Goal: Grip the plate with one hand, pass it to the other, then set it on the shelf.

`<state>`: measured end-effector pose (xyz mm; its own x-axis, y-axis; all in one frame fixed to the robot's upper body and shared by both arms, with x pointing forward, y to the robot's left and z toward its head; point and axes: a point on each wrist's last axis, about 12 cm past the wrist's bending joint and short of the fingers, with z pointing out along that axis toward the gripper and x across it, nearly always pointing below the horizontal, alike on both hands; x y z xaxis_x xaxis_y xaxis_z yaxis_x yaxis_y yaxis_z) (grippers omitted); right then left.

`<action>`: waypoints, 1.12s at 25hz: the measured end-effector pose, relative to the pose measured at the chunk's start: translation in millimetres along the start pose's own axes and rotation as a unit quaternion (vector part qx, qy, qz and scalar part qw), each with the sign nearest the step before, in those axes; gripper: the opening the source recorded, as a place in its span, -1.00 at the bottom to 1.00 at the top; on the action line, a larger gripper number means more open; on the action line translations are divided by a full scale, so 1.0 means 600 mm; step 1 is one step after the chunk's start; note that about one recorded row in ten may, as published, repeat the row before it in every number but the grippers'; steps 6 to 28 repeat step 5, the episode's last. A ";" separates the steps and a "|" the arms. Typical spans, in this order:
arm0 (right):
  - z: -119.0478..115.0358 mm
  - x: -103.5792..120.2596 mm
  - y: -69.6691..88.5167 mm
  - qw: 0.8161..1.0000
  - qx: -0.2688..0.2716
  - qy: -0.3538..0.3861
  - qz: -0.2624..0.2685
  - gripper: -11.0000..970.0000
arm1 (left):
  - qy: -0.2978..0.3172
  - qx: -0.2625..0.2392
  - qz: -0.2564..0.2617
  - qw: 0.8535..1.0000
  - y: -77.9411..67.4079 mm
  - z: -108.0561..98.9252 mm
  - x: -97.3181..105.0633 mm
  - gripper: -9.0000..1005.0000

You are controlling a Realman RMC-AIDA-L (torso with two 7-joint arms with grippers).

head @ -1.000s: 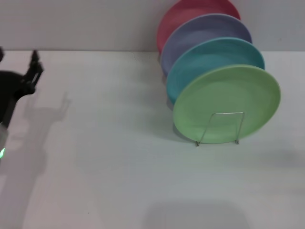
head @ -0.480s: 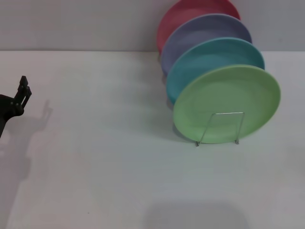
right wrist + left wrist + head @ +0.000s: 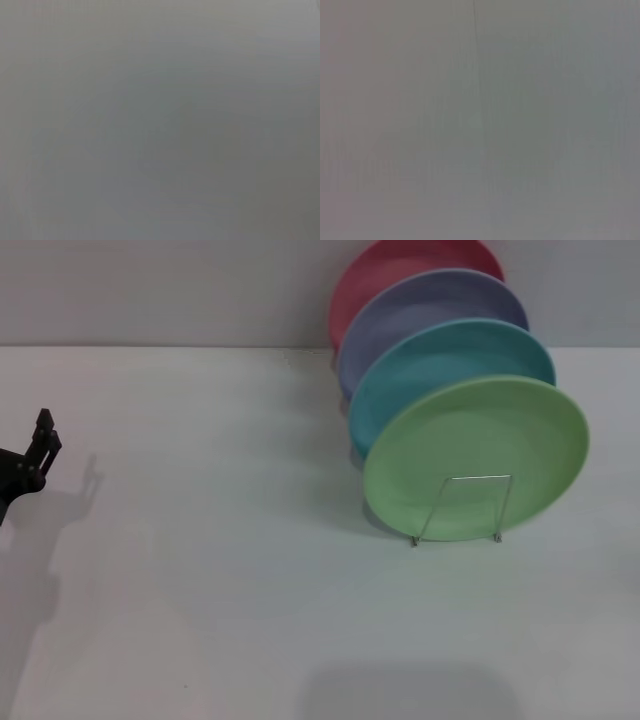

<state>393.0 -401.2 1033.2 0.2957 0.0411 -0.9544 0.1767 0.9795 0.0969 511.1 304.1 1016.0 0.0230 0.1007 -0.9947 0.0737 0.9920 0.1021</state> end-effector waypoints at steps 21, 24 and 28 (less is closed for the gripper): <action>0.013 0.003 0.003 1.000 0.003 0.000 0.000 0.57 | 0.001 0.000 0.001 1.000 0.001 0.004 -0.001 0.56; 0.013 0.003 0.003 1.000 0.003 0.000 0.000 0.57 | 0.001 0.000 0.001 1.000 0.001 0.004 -0.001 0.56; 0.013 0.003 0.003 1.000 0.003 0.000 0.000 0.57 | 0.001 0.000 0.001 1.000 0.001 0.004 -0.001 0.56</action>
